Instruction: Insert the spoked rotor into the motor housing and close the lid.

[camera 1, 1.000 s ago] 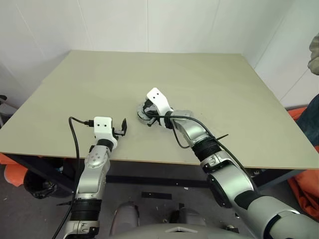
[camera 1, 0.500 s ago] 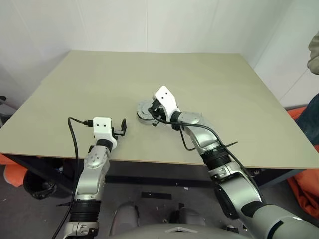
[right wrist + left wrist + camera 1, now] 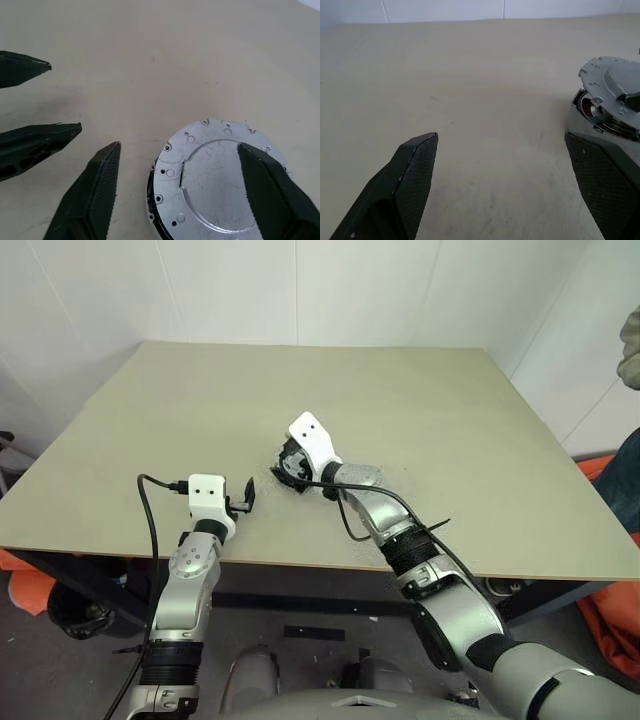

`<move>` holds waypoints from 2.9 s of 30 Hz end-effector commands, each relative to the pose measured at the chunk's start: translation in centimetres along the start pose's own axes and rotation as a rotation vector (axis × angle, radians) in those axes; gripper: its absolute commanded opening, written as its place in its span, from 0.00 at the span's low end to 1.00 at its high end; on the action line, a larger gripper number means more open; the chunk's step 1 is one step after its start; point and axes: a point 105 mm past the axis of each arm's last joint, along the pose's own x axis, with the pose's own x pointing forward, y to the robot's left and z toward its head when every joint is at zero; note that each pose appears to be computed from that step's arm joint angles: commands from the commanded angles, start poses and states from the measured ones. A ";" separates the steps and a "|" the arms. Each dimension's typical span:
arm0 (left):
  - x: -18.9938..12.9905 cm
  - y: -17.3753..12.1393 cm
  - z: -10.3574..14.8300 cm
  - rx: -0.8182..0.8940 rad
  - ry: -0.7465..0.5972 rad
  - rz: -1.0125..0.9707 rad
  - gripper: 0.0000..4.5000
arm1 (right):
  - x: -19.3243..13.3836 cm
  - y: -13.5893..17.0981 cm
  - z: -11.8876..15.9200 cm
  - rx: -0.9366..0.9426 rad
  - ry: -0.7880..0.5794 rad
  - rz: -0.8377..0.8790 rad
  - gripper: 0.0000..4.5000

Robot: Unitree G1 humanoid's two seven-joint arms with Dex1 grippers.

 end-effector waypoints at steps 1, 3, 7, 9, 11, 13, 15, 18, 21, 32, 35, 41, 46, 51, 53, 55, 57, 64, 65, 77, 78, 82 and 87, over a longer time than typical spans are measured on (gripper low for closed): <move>-0.1 0.1 1.5 0.010 -0.053 0.002 0.95 | 0.5 -0.4 2.1 -0.031 -0.064 -0.014 0.99; -0.1 0.1 1.5 0.010 -0.053 0.004 0.95 | 0.6 -0.6 2.2 -0.028 -0.065 -0.020 0.99; -0.2 0.2 1.4 0.011 -0.051 0.006 0.95 | 0.8 -1.2 2.3 -0.017 -0.071 -0.058 0.99; -0.3 0.2 1.4 0.012 -0.050 0.006 0.95 | 0.8 -1.6 2.3 -0.011 -0.070 -0.076 0.99; -0.3 0.2 1.4 0.012 -0.049 0.004 0.95 | 0.8 -1.9 2.2 -0.006 -0.067 -0.089 0.99; -0.3 0.1 1.4 0.013 -0.049 0.003 0.95 | 0.7 -2.2 2.0 0.002 -0.063 -0.105 0.99; -0.3 0.1 1.4 0.013 -0.048 0.002 0.95 | 0.7 -2.5 1.8 0.012 -0.055 -0.120 0.99; -0.3 0.2 1.4 0.014 -0.048 0.001 0.95 | 0.7 -2.8 1.4 0.015 -0.045 -0.130 0.99; -0.3 0.2 1.4 0.014 -0.049 0.001 0.95 | 0.7 -2.9 1.2 0.019 -0.039 -0.133 0.99; -0.4 0.2 1.5 0.015 -0.048 -0.001 0.95 | 0.9 -2.8 0.6 0.038 -0.016 -0.135 0.99; -0.4 0.1 1.5 0.014 -0.049 -0.001 0.95 | 0.9 -2.8 0.5 0.044 -0.009 -0.138 0.99; -0.4 0.1 1.6 0.014 -0.050 -0.002 0.95 | 1.0 -2.8 0.3 0.050 0.005 -0.139 0.99; -0.4 0.1 1.6 0.012 -0.052 -0.001 0.95 | 1.0 -2.8 0.3 0.057 0.007 -0.139 0.96; -0.4 0.1 1.7 0.011 -0.054 -0.002 0.95 | 1.1 -2.9 0.4 0.065 0.005 -0.142 0.69; -0.3 0.1 1.7 0.011 -0.055 -0.003 0.95 | 1.1 -3.0 0.5 0.066 0.004 -0.142 0.69; -0.3 0.1 1.8 0.011 -0.056 -0.003 0.95 | 1.0 -3.0 0.6 0.066 0.004 -0.141 0.69; -0.3 0.1 1.8 0.010 -0.057 -0.003 0.95 | 1.0 -2.8 0.6 0.060 0.011 -0.119 0.69; -0.3 0.0 1.8 0.009 -0.056 -0.008 0.95 | 0.5 -2.4 0.6 0.040 0.026 -0.042 0.69; -0.3 0.0 1.7 0.008 -0.055 -0.009 0.95 | 0.5 -2.4 0.4 0.039 0.030 -0.040 0.69; -0.2 -0.1 1.7 0.008 -0.056 -0.014 0.95 | 0.4 -1.8 0.0 0.019 0.049 -0.016 0.69; -0.3 -0.1 1.7 0.008 -0.056 -0.013 0.95 | 0.4 -1.8 0.0 0.018 0.051 -0.015 0.69; -0.2 0.0 1.8 0.006 -0.057 -0.011 0.95 | 0.4 -1.6 -0.5 0.001 0.081 0.002 0.69; -0.2 -0.1 1.8 0.005 -0.058 -0.010 0.95 | 0.4 -1.5 -0.9 -0.016 0.114 0.014 0.69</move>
